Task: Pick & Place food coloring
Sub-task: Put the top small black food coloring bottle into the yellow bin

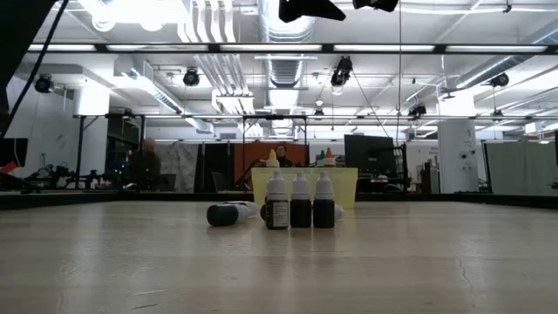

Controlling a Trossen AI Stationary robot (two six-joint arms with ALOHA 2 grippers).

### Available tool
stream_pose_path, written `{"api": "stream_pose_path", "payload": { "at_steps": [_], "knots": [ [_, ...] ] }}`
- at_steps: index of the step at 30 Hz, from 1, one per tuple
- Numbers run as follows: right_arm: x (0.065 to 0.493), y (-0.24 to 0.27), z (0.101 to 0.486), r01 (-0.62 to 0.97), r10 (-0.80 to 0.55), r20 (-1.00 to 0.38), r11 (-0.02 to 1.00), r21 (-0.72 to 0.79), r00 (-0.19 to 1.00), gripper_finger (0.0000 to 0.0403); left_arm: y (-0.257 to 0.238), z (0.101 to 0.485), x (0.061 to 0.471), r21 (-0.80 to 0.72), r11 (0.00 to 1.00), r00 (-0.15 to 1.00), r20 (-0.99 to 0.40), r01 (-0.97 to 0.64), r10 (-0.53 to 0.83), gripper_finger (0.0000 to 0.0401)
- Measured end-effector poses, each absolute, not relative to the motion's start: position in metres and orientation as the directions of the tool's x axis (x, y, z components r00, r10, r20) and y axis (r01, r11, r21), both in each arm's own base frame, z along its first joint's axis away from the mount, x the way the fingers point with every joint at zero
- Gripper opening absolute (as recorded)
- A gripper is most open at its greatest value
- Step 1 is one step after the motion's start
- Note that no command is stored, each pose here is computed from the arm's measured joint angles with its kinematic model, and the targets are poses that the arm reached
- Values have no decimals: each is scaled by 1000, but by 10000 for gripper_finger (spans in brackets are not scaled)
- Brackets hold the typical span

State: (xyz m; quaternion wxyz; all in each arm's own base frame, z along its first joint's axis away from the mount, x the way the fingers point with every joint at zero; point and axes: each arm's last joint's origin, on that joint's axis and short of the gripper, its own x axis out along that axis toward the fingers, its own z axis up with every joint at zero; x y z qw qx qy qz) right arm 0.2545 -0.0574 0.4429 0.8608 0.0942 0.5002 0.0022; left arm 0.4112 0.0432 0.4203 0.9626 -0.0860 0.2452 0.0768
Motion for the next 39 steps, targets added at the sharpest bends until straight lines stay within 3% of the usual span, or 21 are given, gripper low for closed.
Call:
{"api": "stream_pose_path", "payload": {
  "at_steps": [9, 14, 26, 33, 39],
  "knots": [
    [249, -56, 446, 92, 95, -856, 982, 164, 509, 66, 43, 398, 419, -197, 964, 863, -502, -180, 59, 256],
    [240, -54, 453, 94, 81, -843, 984, 154, 531, 66, 42, 411, 409, -204, 963, 882, -466, -175, 62, 256],
    [224, -50, 479, 94, 37, -706, 985, 145, 708, 66, 38, 445, 367, -283, 956, 996, -63, -79, 64, 256],
    [226, -51, 487, 81, 22, -639, 988, 131, 769, 66, 41, 438, 358, -347, 937, 997, 57, -32, 55, 256],
    [230, -51, 490, 71, 17, -602, 990, 122, 799, 66, 40, 436, 358, -314, 949, 997, 51, -34, 53, 256]
  ]
}}
